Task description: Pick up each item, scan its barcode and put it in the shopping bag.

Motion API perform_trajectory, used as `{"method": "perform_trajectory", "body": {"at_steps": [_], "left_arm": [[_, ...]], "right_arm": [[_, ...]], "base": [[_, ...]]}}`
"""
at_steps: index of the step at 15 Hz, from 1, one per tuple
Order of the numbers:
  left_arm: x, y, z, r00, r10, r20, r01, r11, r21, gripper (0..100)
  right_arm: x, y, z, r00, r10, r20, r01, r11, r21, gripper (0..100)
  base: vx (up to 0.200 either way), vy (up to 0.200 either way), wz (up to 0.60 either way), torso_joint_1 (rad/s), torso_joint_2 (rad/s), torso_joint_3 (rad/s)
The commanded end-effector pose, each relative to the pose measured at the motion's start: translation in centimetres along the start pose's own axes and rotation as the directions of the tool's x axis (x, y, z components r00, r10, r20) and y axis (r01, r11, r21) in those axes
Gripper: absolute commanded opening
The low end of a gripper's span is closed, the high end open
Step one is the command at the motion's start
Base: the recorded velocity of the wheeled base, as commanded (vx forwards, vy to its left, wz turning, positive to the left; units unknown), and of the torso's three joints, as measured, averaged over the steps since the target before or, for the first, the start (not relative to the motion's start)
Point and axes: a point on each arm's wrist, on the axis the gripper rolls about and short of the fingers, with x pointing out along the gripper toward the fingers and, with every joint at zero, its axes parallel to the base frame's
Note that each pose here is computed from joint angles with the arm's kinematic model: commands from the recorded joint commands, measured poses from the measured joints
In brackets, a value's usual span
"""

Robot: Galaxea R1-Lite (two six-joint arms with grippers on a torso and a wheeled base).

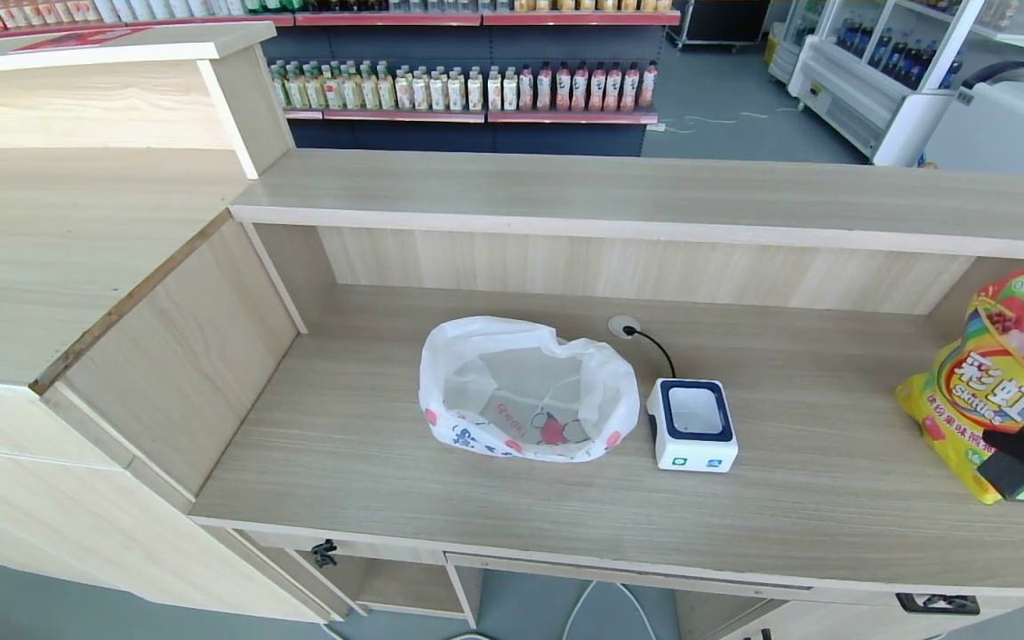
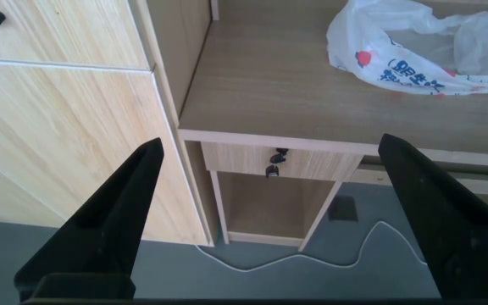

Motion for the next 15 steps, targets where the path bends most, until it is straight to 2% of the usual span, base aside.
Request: {"method": "perform_trajectory", "body": {"at_steps": [1, 2, 5, 6, 8, 12, 15], "left_arm": [[0.0, 0.0, 0.0, 1.0, 0.0, 0.0, 0.0, 1.0, 0.0, 100], [0.0, 0.0, 0.0, 1.0, 0.0, 0.0, 0.0, 1.0, 0.0, 100], [0.0, 0.0, 0.0, 1.0, 0.0, 0.0, 0.0, 1.0, 0.0, 100], [0.0, 0.0, 0.0, 1.0, 0.0, 0.0, 0.0, 1.0, 0.0, 100], [0.0, 0.0, 0.0, 1.0, 0.0, 0.0, 0.0, 1.0, 0.0, 100], [0.0, 0.0, 0.0, 1.0, 0.0, 0.0, 0.0, 1.0, 0.0, 100], [0.0, 0.0, 0.0, 1.0, 0.0, 0.0, 0.0, 1.0, 0.0, 100]], "right_arm": [[-0.3, -0.1, -0.2, 1.0, -0.014, -0.003, 0.014, 1.0, -0.021, 0], [-0.4, 0.0, -0.2, 1.0, -0.016, -0.001, 0.016, 0.999, -0.03, 0], [-1.5, -0.7, -0.7, 0.997, -0.07, -0.029, 0.06, 0.966, -0.252, 0], [-1.6, -0.8, -1.1, 0.996, -0.075, -0.056, 0.056, 0.959, -0.279, 0], [-1.6, -0.7, -1.4, 0.994, -0.06, -0.097, 0.031, 0.961, -0.276, 0], [-1.2, -0.6, -1.1, 0.994, -0.044, -0.096, 0.015, 0.96, -0.278, 0], [-0.1, -1.1, -0.5, 0.995, -0.021, -0.1, 0.001, 0.98, -0.197, 0]], "base": [[0.0, 0.0, 0.0, 0.0, 0.0, 0.0], [0.0, 0.0, 0.0, 0.0, 0.0, 0.0], [0.0, 0.0, 0.0, 0.0, 0.0, 0.0], [0.0, 0.0, 0.0, 0.0, 0.0, 0.0], [0.0, 0.0, 0.0, 0.0, 0.0, 0.0], [0.0, 0.0, 0.6, 0.001, 0.0, 0.002], [0.0, 0.0, 0.0, 0.0, 0.0, 0.0]]}}
